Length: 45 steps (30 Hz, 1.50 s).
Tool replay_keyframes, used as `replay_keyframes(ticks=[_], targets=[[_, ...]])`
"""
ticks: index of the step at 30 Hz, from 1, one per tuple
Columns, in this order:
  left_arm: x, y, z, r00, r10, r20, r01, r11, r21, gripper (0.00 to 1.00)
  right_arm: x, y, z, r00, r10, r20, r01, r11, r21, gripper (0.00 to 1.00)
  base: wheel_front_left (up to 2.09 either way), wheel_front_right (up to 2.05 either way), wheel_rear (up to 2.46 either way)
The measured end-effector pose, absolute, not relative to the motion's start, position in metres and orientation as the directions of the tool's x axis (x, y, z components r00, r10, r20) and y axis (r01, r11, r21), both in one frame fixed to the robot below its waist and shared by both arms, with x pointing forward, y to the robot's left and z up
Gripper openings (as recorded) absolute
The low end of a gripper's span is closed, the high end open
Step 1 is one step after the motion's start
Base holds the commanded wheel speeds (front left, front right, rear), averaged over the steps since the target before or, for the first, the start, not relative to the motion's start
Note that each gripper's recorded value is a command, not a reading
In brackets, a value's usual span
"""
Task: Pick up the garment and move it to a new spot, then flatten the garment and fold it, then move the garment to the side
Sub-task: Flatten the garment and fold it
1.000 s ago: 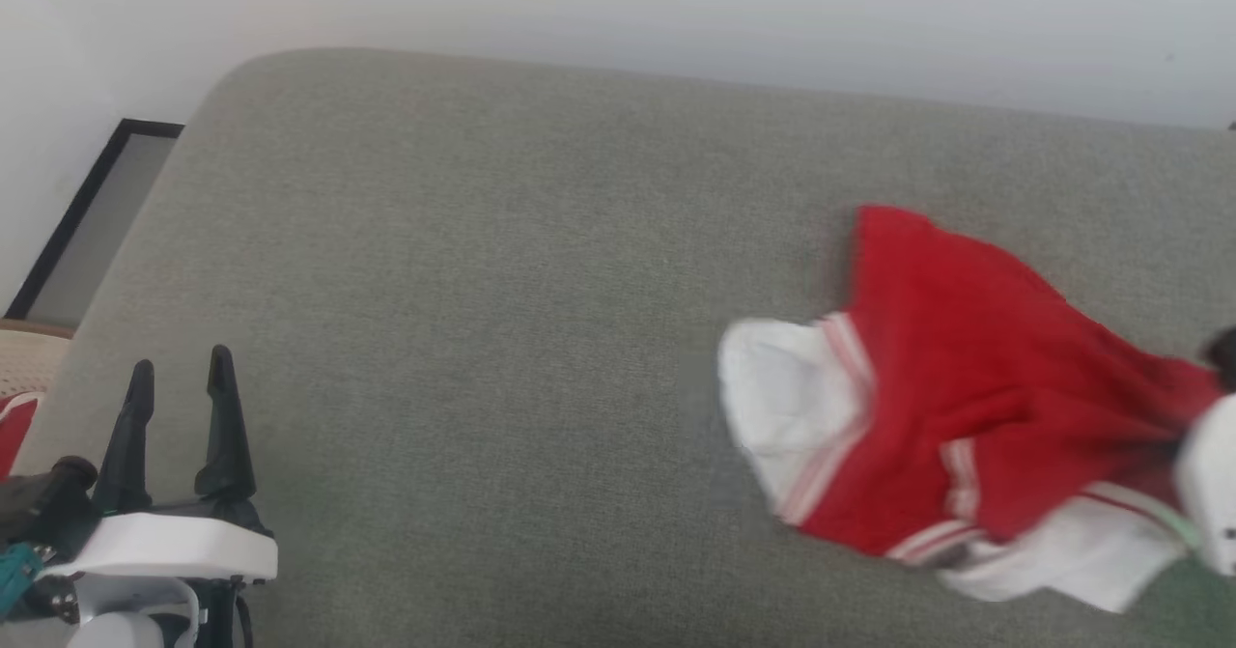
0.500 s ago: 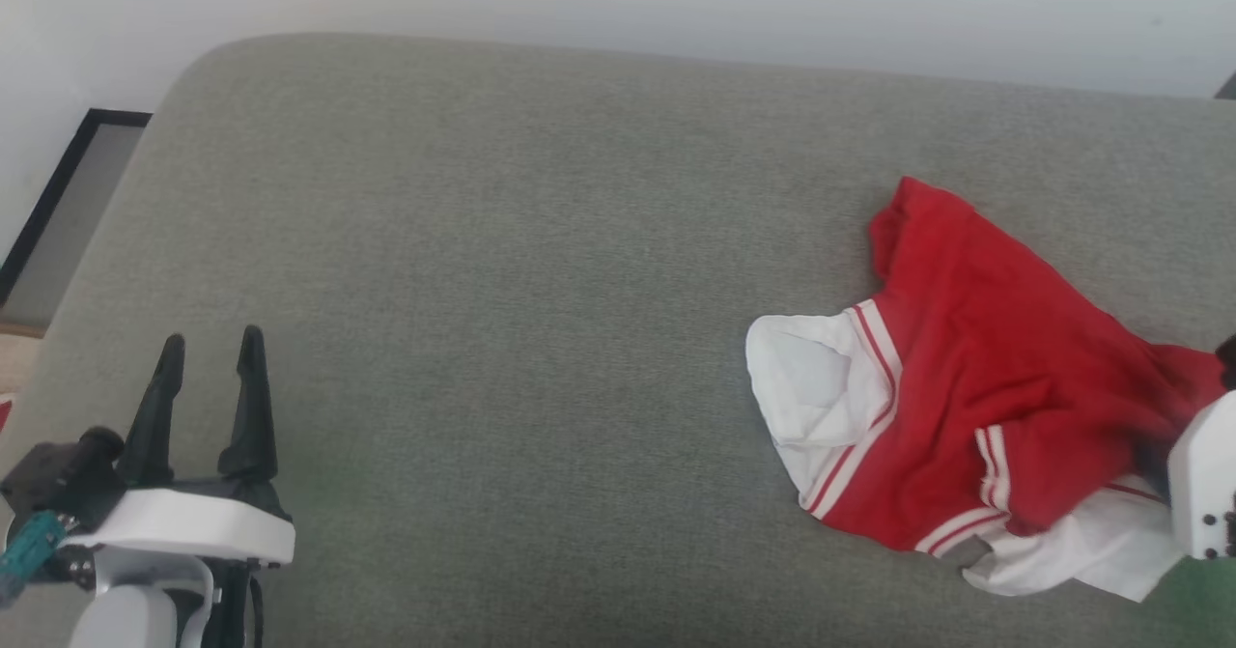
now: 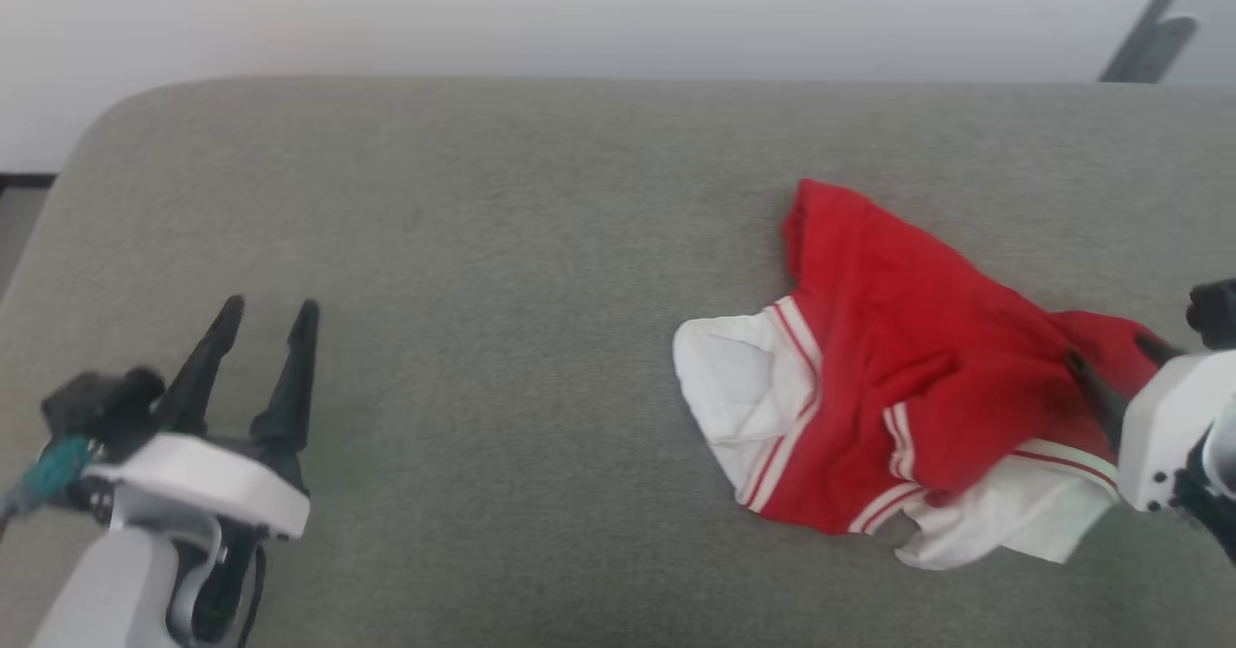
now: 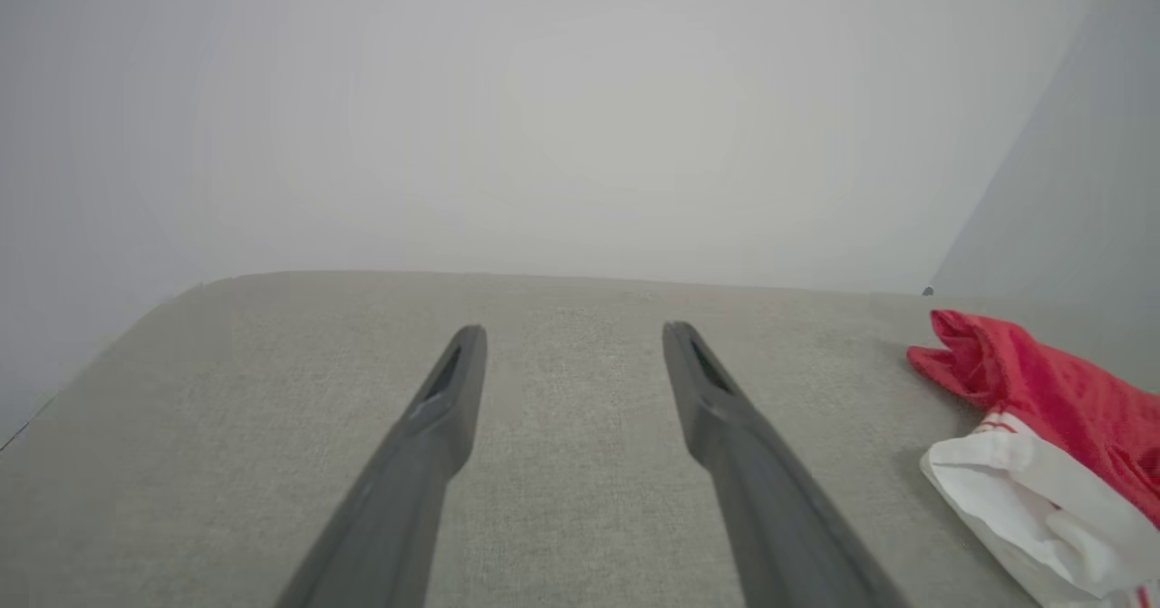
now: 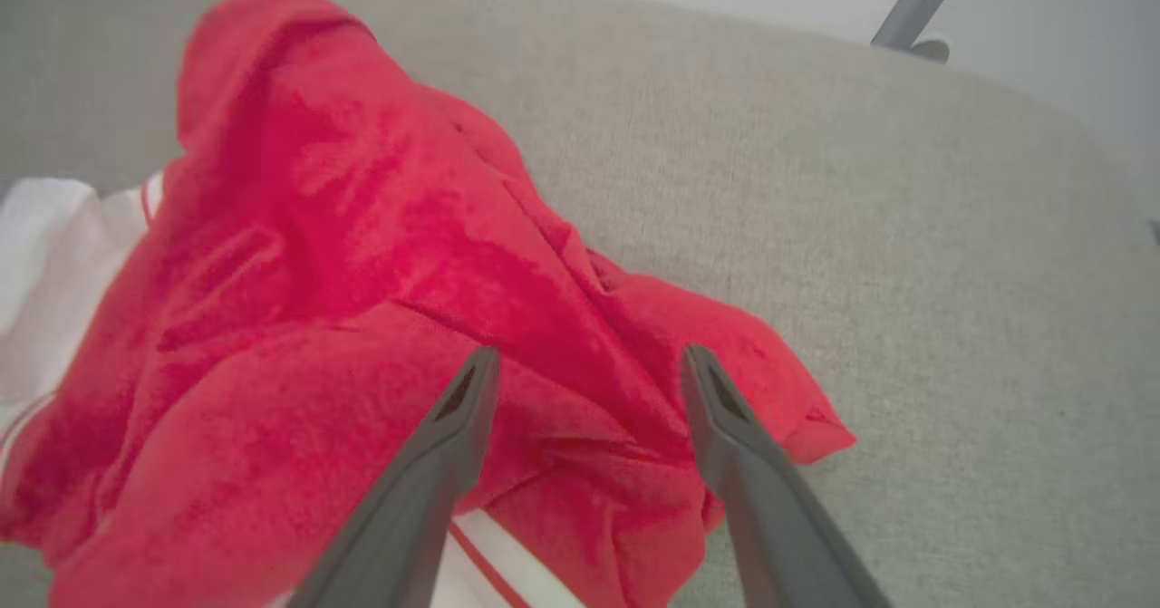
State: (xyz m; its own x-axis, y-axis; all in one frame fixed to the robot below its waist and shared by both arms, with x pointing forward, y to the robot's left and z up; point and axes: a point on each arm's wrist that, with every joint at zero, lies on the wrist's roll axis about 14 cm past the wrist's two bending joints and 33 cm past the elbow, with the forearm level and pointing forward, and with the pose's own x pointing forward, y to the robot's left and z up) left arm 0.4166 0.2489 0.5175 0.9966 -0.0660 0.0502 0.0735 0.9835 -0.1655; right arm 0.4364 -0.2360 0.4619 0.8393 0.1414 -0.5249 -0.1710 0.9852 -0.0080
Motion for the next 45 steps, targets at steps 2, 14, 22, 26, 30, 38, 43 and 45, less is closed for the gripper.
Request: replay_keyframes(ticks=[2, 14, 22, 26, 30, 38, 43, 45], targets=[[0.427, 0.235, 0.523, 0.991, -0.125, 0.043, 0.131, 0.977, -0.169, 1.0, 0.438, -0.237, 0.478, 0.885, 0.13, -0.447, -0.151, 0.989, -0.01, 1.0, 0.0, 0.0, 0.0], [0.467, 0.13, 0.529, 0.864, -0.49, -0.121, 0.465, 0.866, -0.186, 1.0, 0.421, -0.264, 0.532, 0.997, -0.052, -0.061, 0.052, 0.999, -0.008, 1.0, 0.0, 0.0, 0.0], [0.474, 0.065, 0.518, 0.719, -0.652, -0.241, 0.623, 0.759, -0.192, 1.0, 0.4, -0.288, 0.517, 0.982, -0.182, -0.052, 0.182, 0.983, 0.0, 1.0, 0.0, 0.0, 0.0], [0.472, 0.038, 0.501, 0.625, -0.705, -0.337, 0.683, 0.702, -0.202, 1.0, 0.388, -0.302, 0.511, 0.969, -0.242, -0.055, 0.242, 0.97, 0.001, 1.0, 0.0, 0.0, 0.0], [0.468, 0.019, 0.476, 0.528, -0.721, -0.447, 0.724, 0.658, -0.206, 1.0, 0.378, -0.313, 0.502, 0.956, -0.284, -0.073, 0.285, 0.958, 0.003, 1.0, 0.0, 0.0, 0.0], [0.458, 0.013, 0.415, 0.361, -0.627, -0.69, 0.72, 0.658, -0.221, 1.0, 0.371, -0.318, 0.483, 0.942, -0.313, -0.12, 0.316, 0.949, 0.007, 1.0, 0.0, 0.0, 0.0], [0.458, 0.017, 0.388, 0.309, -0.545, -0.779, 0.681, 0.699, -0.219, 1.0, 0.374, -0.317, 0.476, 0.941, -0.312, -0.134, 0.316, 0.949, 0.005, 1.0, 0.0, 0.0, 0.0], [0.458, 0.015, 0.384, 0.297, -0.533, -0.793, 0.672, 0.706, -0.223, 1.0, 0.377, -0.316, 0.475, 0.941, -0.308, -0.136, 0.311, 0.95, 0.002, 1.0, 0.0, 0.0, 0.0]])
